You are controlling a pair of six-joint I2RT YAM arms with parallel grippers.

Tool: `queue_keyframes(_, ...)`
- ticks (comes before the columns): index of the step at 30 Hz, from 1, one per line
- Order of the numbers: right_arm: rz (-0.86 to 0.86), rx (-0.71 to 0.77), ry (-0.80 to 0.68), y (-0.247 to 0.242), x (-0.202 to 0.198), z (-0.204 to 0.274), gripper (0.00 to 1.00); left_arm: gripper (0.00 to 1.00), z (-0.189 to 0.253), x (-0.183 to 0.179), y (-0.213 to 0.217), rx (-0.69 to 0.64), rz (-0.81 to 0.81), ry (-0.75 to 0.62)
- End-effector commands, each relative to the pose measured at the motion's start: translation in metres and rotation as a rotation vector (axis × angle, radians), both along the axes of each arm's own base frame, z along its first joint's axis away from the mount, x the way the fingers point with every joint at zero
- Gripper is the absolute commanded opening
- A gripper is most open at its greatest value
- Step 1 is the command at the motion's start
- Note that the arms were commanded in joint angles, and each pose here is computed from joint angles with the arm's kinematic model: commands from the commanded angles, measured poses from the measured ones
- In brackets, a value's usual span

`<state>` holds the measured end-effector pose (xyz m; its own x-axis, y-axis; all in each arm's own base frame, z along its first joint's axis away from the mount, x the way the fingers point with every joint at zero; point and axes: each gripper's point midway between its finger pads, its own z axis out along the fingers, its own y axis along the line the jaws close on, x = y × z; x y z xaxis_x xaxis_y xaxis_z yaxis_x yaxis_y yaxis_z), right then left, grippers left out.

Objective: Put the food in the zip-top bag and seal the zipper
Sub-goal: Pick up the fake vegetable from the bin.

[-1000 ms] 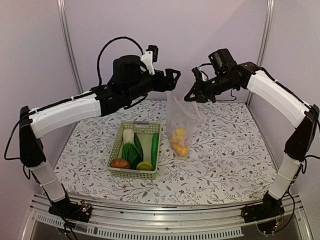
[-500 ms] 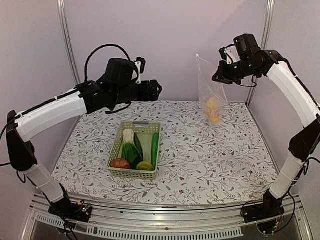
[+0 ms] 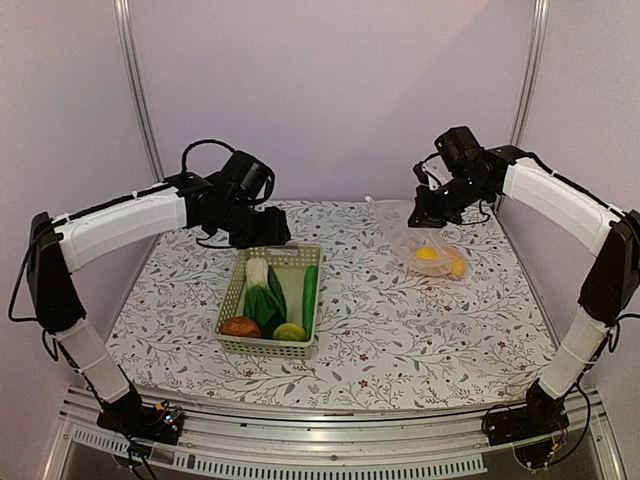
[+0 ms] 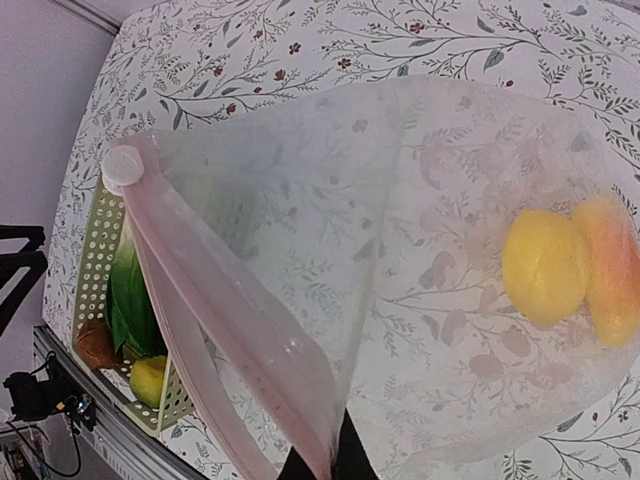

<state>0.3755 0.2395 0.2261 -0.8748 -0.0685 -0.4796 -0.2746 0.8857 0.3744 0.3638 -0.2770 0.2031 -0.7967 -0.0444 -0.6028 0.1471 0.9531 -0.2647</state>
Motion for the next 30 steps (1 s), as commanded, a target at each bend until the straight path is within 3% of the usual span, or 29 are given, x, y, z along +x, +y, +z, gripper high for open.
queue_keyframes(1, 0.013, 0.062, -0.036, 0.011, -0.003, 0.019, 0.00, 0.61, -0.039, -0.006, -0.003, -0.016, -0.019, 0.142)
queue_keyframes(6, 0.014, 0.067, -0.033, 0.013, -0.006, 0.021, 0.00, 0.55, -0.069, 0.009, -0.017, -0.036, -0.031, 0.227)
queue_keyframes(21, 0.045, 0.068, -0.013, 0.018, -0.021, 0.022, 0.00, 0.53, -0.141, 0.057, -0.048, 0.039, -0.024, 0.309)
queue_keyframes(30, 0.046, 0.070, -0.004, 0.019, -0.022, 0.021, 0.00, 0.50, -0.175, 0.059, -0.060, 0.027, -0.039, 0.371)
